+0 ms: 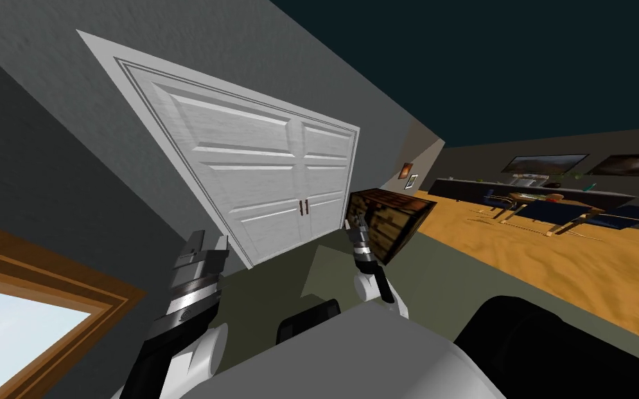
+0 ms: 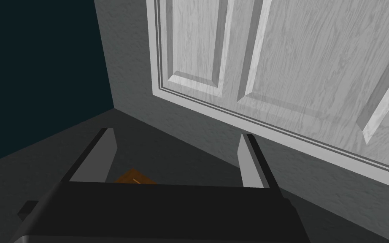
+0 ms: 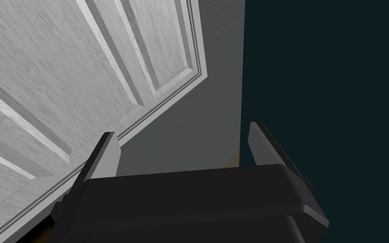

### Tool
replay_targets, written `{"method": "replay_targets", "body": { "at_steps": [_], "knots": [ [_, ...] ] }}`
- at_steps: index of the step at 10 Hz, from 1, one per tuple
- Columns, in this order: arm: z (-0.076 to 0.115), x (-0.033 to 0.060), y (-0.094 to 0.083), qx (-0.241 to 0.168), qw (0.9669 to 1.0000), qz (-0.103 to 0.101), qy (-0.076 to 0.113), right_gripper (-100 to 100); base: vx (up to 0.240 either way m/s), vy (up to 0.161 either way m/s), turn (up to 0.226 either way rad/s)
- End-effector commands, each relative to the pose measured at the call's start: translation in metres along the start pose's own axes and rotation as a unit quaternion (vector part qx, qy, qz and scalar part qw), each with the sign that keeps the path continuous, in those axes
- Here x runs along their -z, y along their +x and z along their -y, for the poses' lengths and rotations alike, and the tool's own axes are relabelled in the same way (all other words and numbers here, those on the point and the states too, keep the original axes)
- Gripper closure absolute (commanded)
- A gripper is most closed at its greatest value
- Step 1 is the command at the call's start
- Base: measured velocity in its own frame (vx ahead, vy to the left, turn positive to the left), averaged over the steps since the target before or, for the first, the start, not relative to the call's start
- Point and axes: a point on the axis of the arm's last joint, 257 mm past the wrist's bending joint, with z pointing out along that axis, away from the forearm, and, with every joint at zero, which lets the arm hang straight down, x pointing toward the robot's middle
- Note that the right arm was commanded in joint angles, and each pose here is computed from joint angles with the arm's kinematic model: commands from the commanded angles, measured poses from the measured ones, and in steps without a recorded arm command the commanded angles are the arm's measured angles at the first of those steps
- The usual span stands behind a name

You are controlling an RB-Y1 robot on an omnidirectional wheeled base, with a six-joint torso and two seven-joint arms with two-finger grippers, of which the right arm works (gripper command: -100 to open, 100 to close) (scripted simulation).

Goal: Pull the door open

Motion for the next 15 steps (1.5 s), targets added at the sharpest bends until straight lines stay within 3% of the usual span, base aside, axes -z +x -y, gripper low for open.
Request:
{"method": "replay_targets", "body": {
  "at_steps": [1,4,6,9,10,13,14,15],
  "knots": [
    [0.015,0.0037,-0.004,-0.031,0.9995,0.003,0.011,-100,0.095,0.007,0.098],
    [0.04,0.0142,-0.013,-0.087,0.9956,0.011,0.033,-100,0.106,0.006,0.106],
    [0.056,0.0222,-0.019,-0.124,0.991,0.019,0.047,-100,0.104,0.009,0.12],
    [0.082,0.0362,-0.03,-0.178,0.9811,0.034,0.069,-100,0.098,0.007,0.123],
    [0.082,0.0362,-0.03,-0.18,0.9808,0.034,0.069,-100,0.073,0.009,0.037],
    [0.106,0.0519,-0.042,-0.23,0.9677,0.052,0.089,-100,0.081,0.011,0.111],
    [0.106,0.0519,-0.042,-0.232,0.9673,0.052,0.089,-100,0.069,-0.004,0.035],
    [0.113,0.0575,-0.047,-0.248,0.9621,0.059,0.096,-100,0.057,0.009,0.07]
  ]
}}
